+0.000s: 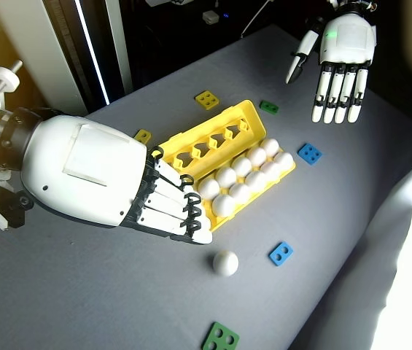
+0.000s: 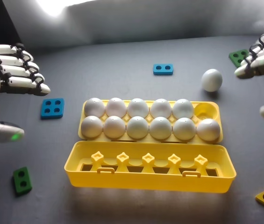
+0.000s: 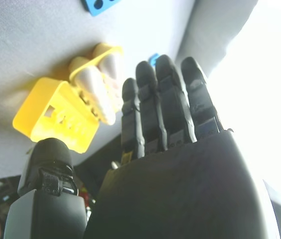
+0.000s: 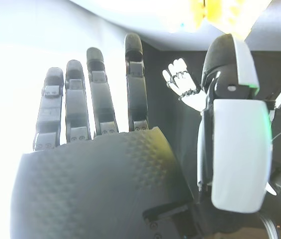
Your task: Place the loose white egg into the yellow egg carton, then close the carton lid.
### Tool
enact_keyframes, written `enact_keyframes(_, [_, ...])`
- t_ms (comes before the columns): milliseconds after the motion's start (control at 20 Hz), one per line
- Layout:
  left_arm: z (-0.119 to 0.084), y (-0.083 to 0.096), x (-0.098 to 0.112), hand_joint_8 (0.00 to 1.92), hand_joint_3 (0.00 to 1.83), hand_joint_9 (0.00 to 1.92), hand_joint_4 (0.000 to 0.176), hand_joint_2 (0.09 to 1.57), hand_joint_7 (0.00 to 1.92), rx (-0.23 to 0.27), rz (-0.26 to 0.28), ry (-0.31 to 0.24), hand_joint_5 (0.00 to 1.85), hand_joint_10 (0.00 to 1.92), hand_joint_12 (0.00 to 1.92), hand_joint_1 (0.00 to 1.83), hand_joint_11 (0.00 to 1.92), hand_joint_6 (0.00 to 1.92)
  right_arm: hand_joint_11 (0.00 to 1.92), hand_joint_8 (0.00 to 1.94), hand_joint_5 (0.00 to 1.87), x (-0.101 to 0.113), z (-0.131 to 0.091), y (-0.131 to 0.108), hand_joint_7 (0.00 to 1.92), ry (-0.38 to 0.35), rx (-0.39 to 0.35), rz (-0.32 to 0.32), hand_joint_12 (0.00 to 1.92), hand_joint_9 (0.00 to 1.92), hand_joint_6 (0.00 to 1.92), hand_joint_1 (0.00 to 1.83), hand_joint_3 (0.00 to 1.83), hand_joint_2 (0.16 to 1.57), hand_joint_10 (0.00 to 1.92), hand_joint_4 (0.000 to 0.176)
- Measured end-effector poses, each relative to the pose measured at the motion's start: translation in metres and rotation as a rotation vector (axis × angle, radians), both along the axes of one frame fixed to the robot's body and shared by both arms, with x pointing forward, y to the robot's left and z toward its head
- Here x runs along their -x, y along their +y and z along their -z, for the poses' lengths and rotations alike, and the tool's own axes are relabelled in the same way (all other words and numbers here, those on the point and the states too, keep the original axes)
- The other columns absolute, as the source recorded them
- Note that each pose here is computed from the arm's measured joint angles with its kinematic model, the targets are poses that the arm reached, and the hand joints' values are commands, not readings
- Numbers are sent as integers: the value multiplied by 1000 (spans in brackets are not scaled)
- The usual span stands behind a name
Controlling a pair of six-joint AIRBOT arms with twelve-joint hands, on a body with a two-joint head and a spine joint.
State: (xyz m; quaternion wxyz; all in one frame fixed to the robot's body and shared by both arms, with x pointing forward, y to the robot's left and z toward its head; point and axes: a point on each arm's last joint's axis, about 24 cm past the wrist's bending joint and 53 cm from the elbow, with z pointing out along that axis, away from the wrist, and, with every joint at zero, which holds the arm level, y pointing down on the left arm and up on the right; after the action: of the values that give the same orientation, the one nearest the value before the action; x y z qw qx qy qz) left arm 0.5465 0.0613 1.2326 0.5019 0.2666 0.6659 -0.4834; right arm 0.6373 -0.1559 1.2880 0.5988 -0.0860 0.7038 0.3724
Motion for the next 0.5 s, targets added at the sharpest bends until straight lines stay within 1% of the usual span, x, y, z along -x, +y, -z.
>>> enact_keyframes(50, [0, 0, 0, 2, 10, 198, 0, 1202, 279, 0, 1, -1, 306, 6, 401, 0, 0, 1, 0, 1, 431, -3, -1, -2, 326, -5, -4, 12, 666, 294, 8, 265, 0, 1135, 7, 73])
enact_keyframes(100, [0, 1, 0, 2, 9, 195, 0, 1204, 276, -1, 0, -1, 305, 4, 391, 0, 0, 1, 0, 2, 462, -5, -2, -4, 325, -10, -1, 19, 581, 280, 11, 313, 0, 1115, 3, 76])
enact_keyframes(150, [2, 2, -1, 6, 6, 214, 0, 1203, 295, -6, 2, 3, 307, 8, 406, 0, 0, 1, 0, 1, 484, -9, -3, -7, 323, -9, -2, 30, 558, 262, 15, 350, 0, 1087, 1, 86])
enact_keyframes(200, [4, 3, -2, 8, 4, 230, 0, 1205, 313, -15, 2, 7, 317, 10, 431, 0, 0, 3, 0, 2, 473, -13, -3, -10, 295, -4, -9, 39, 486, 242, 6, 368, 0, 1078, 1, 91])
enact_keyframes(300, [10, 8, -4, 3, 5, 223, 0, 1211, 313, -40, 11, 23, 319, 3, 410, 0, 0, 3, 0, 1, 478, -27, -7, -18, 281, -5, -30, 65, 354, 230, 2, 429, 0, 1037, 2, 112])
enact_keyframes(350, [10, 8, -4, 4, 4, 232, 0, 1215, 321, -41, 13, 26, 332, 5, 449, 0, 0, 5, 0, 2, 454, -33, -9, -20, 251, -9, -35, 72, 282, 212, 1, 441, 0, 1002, 0, 131])
enact_keyframes(400, [10, 9, -4, 2, 6, 229, 0, 1219, 318, -46, 17, 24, 327, 3, 456, 0, 0, 2, 0, 0, 450, -42, -8, -23, 227, -6, -40, 83, 238, 197, 0, 459, 0, 970, 0, 140])
enact_keyframes(450, [9, 10, -5, 1, 6, 228, 0, 1220, 317, -40, 17, 27, 326, 3, 456, 0, 0, 2, 0, 0, 449, -50, -7, -24, 222, -5, -40, 90, 229, 193, 0, 463, 0, 963, 0, 142])
enact_keyframes(500, [8, 10, -4, 3, 9, 235, 0, 1229, 320, -37, 20, 28, 326, 5, 454, 0, 0, 2, 0, 3, 446, -58, -7, -24, 145, -6, -39, 95, 89, 114, 1, 519, 0, 900, 0, 167])
